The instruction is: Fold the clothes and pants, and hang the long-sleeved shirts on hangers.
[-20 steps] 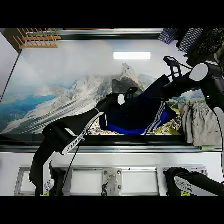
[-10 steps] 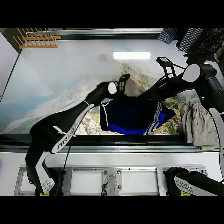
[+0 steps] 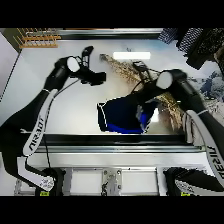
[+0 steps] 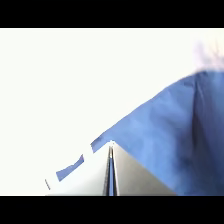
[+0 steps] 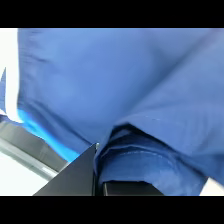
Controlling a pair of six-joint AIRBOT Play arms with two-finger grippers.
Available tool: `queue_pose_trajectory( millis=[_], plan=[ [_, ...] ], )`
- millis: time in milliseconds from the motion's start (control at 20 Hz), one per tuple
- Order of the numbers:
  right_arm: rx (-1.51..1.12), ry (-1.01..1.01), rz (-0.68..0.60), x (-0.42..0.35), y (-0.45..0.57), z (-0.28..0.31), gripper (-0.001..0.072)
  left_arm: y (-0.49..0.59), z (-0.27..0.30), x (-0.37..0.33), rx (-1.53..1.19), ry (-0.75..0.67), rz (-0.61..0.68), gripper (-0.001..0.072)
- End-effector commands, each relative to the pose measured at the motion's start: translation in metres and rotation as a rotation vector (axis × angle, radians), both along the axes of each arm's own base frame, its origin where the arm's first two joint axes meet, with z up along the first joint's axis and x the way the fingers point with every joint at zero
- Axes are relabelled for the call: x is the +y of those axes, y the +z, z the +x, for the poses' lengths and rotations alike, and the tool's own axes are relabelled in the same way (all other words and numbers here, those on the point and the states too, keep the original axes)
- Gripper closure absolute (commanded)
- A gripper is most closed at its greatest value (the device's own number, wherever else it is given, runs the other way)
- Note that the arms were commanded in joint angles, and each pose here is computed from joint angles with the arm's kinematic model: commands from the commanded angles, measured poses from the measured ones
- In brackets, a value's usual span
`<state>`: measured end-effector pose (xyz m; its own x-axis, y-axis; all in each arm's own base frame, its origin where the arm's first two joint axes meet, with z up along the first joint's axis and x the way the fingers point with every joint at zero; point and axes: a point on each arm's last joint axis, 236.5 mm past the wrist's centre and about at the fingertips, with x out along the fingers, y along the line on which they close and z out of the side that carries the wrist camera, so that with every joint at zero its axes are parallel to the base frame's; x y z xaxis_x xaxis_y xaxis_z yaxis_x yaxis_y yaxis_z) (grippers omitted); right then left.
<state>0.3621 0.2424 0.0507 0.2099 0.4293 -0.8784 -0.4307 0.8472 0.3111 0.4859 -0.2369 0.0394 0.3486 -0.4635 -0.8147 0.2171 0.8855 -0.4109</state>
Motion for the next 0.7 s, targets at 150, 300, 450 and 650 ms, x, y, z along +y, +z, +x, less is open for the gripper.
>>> queue_pose_trajectory(
  millis=[150,300,450,650],
  plan=[
    [-0.082,0.204,0.177,0.199,-0.072,-0.028,0.026,0.064,0.017,0.1,-0.094,0.172,0.001,0.0697],
    [-0.132,0.371,0.189,0.249,-0.056,-0.044,0.0025,0.076,0.011,0.126,-0.09,0.207,0.007,0.0696],
    [-0.217,0.357,0.203,0.235,-0.009,-0.029,0.0052,0.088,0.006,0.149,-0.111,0.234,0.051,0.0697],
    [-0.235,0.253,0.143,0.153,0.015,0.0,0.0053,0.091,-0.005,0.154,-0.123,0.199,0.115,0.0696]
  ],
)
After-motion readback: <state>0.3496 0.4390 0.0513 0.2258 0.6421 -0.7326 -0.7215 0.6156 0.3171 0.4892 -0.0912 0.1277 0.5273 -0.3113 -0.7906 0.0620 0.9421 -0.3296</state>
